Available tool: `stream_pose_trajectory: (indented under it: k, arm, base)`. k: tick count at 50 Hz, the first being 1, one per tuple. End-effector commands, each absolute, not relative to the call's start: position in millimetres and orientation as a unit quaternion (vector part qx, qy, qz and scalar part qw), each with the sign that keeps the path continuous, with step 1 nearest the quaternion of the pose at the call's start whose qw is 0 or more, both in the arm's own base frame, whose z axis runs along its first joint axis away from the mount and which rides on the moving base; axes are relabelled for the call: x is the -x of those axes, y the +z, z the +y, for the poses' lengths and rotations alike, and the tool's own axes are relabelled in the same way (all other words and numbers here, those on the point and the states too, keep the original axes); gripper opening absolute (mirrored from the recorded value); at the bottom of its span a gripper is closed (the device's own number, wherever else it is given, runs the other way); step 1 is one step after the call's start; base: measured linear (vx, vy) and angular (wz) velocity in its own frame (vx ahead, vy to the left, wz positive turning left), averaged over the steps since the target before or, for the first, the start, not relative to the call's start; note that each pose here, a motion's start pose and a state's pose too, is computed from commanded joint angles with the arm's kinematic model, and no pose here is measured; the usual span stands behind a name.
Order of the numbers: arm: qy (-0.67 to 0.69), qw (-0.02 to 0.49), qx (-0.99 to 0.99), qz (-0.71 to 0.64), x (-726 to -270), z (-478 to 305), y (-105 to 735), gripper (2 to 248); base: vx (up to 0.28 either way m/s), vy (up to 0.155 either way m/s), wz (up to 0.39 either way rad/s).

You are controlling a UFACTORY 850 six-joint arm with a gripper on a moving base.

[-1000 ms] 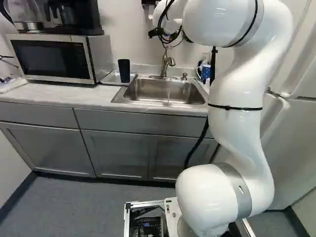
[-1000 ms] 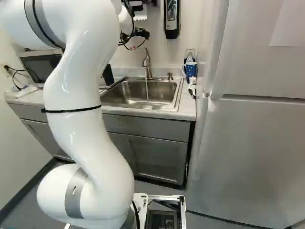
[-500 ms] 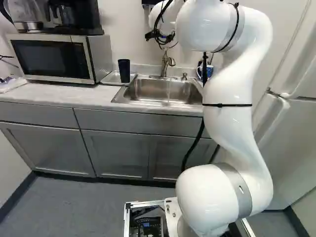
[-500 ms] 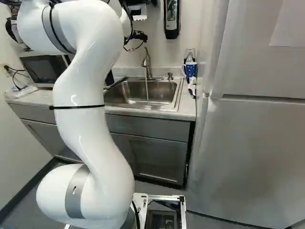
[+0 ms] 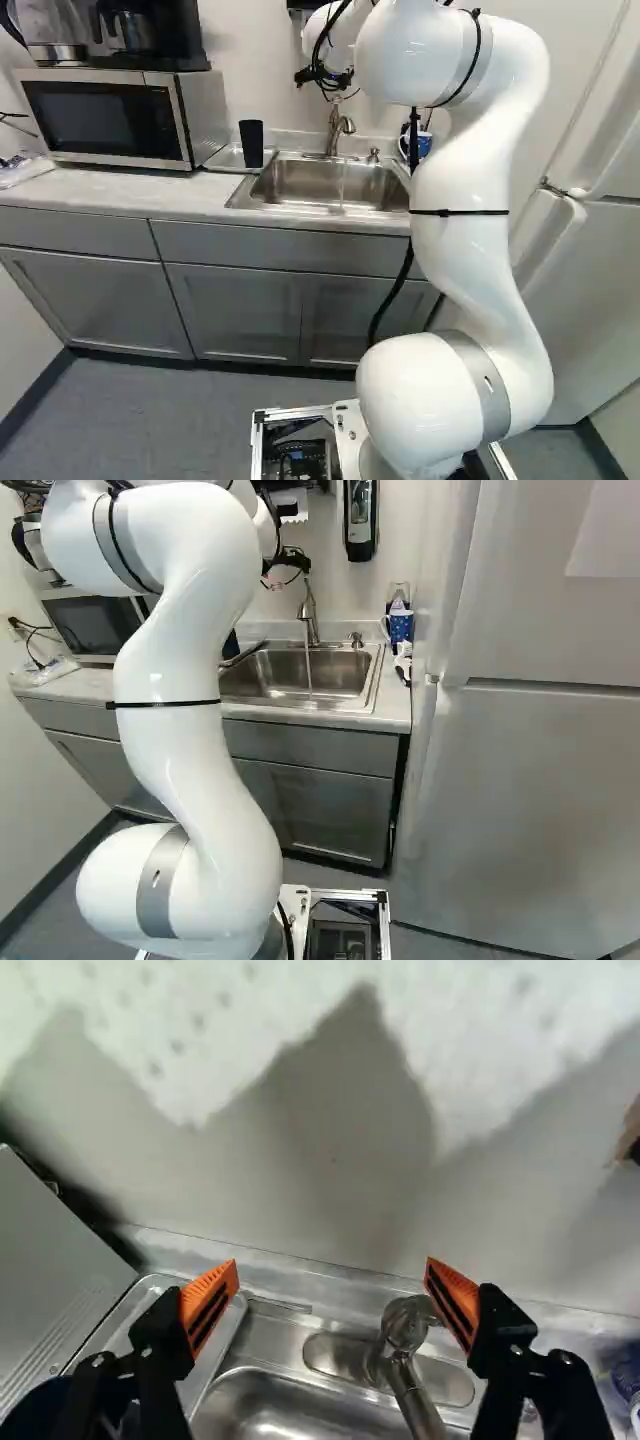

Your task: Rinse the cup and place it in the tray

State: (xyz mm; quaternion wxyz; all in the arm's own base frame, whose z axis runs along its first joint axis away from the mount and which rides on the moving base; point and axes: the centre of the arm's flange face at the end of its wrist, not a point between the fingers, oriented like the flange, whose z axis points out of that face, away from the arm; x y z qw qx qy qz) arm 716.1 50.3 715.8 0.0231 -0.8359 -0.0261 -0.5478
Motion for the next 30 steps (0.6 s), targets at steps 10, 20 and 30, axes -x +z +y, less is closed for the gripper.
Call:
stream_pose_trajectory:
  k: [10, 20, 30]
  arm:
    - [-0.537, 0.023, 0.843, -0.027, -715.2, 51.4, 713.7, 247]
    - [-0.526, 0.024, 0.850, -0.028, -714.2, 52.7, 711.6, 247]
    - [-0.514, 0.023, 0.857, -0.029, -712.7, 53.1, 709.3, 247]
  base:
    - [0.000, 0.000, 0.000]
    - [0.000, 0.000, 0.000]
    - [0.000, 0.000, 0.000]
